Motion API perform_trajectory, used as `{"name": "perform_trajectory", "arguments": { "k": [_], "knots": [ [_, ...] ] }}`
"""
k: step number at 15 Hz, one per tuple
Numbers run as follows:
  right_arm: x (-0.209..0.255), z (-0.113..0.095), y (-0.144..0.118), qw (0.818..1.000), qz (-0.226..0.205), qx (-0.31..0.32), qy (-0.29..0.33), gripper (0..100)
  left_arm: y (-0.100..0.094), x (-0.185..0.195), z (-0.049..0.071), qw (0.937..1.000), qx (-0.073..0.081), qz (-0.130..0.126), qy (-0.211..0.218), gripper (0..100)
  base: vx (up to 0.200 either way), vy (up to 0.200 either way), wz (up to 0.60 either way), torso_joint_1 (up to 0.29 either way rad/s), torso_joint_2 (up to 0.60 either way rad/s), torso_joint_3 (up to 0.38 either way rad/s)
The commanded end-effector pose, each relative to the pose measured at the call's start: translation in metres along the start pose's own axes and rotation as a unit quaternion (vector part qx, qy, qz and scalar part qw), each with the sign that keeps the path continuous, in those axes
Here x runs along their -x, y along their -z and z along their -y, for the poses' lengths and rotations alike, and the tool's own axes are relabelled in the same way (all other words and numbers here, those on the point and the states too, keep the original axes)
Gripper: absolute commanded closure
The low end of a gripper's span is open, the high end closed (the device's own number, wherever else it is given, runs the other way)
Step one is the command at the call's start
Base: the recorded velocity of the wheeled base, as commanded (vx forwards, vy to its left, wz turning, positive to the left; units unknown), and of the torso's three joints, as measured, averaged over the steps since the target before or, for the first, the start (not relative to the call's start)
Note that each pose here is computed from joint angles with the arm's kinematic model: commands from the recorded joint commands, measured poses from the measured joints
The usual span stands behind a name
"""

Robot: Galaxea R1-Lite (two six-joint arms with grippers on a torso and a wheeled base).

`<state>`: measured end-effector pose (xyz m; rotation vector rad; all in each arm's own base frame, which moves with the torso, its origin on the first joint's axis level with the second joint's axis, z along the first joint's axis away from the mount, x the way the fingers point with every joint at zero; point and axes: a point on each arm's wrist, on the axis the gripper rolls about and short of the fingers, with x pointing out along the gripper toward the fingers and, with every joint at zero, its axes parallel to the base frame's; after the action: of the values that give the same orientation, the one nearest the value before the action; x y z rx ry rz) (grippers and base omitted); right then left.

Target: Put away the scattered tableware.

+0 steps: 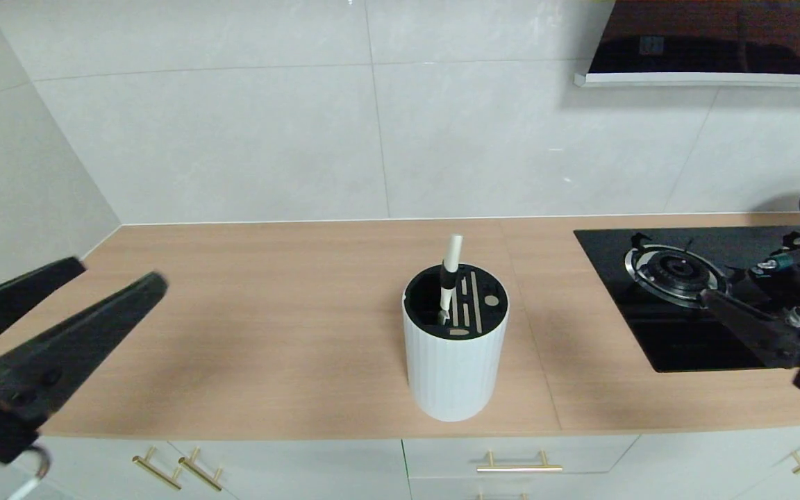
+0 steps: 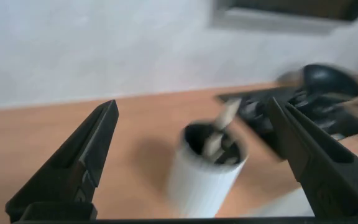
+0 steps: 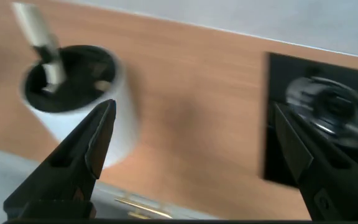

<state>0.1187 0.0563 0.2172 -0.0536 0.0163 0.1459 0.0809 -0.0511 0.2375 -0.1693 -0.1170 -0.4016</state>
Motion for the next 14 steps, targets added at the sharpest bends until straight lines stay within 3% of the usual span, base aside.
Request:
{"name": "perform_trajectory", "arguments": {
  "k": [1,3,6,9,10,11,13,14],
  "knots": [
    [0.076,0.037,0.018,0.994,0.085,-0.021,0.071,0,0.012,0.094,-0.022,0.9985,-0.008,0.024,-0.049,0,0.0,0.0,0.0,0.0,0.0,0.0],
    [0.112,0.042,0.025,0.989,0.11,-0.021,0.097,0,0.026,0.127,-0.022,0.9981,-0.017,0.027,-0.053,0,0.0,0.0,0.0,0.0,0.0,0.0],
    [0.155,0.044,0.03,0.984,0.134,-0.014,0.12,0,0.037,0.156,-0.017,0.9962,-0.024,0.054,-0.065,0,0.0,0.0,0.0,0.0,0.0,0.0],
    [0.181,0.04,0.046,0.982,0.107,-0.005,0.158,0,0.036,0.163,-0.018,0.9866,-0.023,0.081,-0.14,0,0.0,0.0,0.0,0.0,0.0,0.0],
    [0.181,0.038,0.047,0.98,0.105,-0.003,0.172,0,0.033,0.162,-0.018,0.985,-0.023,0.086,-0.147,0,0.0,0.0,0.0,0.0,0.0,0.0],
    [0.183,0.035,0.051,0.977,0.108,0.0,0.185,0,0.027,0.158,-0.012,0.979,-0.031,0.094,-0.178,0,0.0,0.0,0.0,0.0,0.0,0.0],
    [0.185,0.03,0.064,0.977,0.11,0.006,0.182,0,0.023,0.16,-0.007,0.9756,-0.062,0.104,-0.183,0,0.0,0.0,0.0,0.0,0.0,0.0],
    [0.185,0.03,0.065,0.977,0.11,0.007,0.182,0,0.023,0.16,-0.007,0.975,-0.063,0.104,-0.186,0,0.0,0.0,0.0,0.0,0.0,0.0]
  ]
}}
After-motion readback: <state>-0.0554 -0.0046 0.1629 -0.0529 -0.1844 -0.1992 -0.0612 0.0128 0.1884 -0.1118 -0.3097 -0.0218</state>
